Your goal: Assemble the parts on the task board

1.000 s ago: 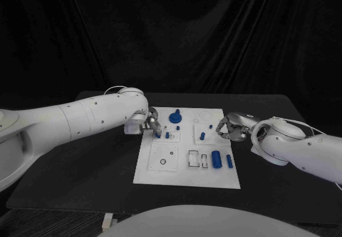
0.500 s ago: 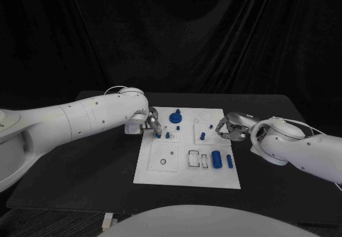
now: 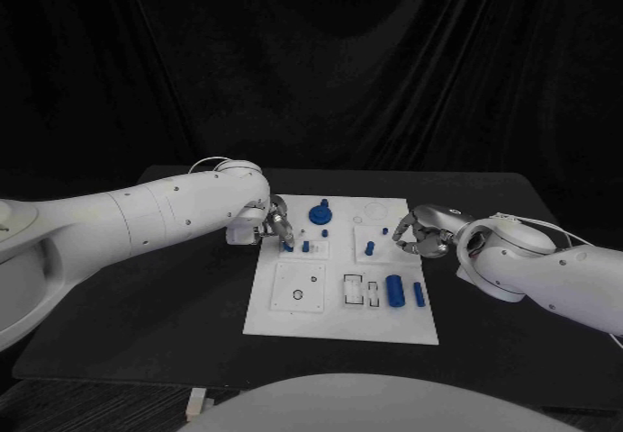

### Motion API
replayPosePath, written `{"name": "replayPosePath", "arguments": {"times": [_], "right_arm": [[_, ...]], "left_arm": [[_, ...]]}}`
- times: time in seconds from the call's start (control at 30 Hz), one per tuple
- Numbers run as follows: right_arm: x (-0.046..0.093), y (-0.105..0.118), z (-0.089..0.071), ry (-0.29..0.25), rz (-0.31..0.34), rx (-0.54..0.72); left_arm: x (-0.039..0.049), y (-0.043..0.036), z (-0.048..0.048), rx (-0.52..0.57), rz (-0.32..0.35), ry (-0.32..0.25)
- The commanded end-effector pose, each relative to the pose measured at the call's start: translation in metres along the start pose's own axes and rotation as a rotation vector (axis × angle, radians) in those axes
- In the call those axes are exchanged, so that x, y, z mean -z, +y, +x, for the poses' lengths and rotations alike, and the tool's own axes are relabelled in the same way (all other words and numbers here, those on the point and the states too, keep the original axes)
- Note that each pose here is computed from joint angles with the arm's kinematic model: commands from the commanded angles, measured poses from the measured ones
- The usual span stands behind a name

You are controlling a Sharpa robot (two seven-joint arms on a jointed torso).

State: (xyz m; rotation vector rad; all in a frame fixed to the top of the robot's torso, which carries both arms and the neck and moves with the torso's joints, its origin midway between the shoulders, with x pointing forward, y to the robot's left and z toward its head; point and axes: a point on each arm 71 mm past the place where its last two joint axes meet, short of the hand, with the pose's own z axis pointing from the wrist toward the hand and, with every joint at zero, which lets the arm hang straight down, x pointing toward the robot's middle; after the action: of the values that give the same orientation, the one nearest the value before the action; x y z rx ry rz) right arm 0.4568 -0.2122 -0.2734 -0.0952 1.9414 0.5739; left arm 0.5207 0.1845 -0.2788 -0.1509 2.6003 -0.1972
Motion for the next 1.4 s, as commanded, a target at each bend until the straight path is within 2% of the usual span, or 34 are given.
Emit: {"name": "replayPosePath", "arguments": {"times": [0.03,0.7,0.97,1.17,1.4], "right_arm": [[0.000,-0.001,0.002,0.000,0.011,0.000],[0.001,-0.002,0.003,0.002,0.016,-0.001],[0.001,-0.004,0.003,0.001,0.019,0.000],[0.001,-0.004,0.003,0.000,0.020,0.000],[0.001,-0.004,0.002,-0.001,0.021,0.000]], "left_arm": [[-0.0061,-0.0028,0.0143,-0.016,0.005,0.046],[-0.0039,-0.0054,0.0119,0.026,0.070,-0.021],[0.0007,0.0010,0.0132,0.053,0.068,-0.057],[0.0076,0.0089,0.0130,0.093,0.072,-0.114],[0.0141,0.0115,0.0154,0.110,0.084,-0.137]]}}
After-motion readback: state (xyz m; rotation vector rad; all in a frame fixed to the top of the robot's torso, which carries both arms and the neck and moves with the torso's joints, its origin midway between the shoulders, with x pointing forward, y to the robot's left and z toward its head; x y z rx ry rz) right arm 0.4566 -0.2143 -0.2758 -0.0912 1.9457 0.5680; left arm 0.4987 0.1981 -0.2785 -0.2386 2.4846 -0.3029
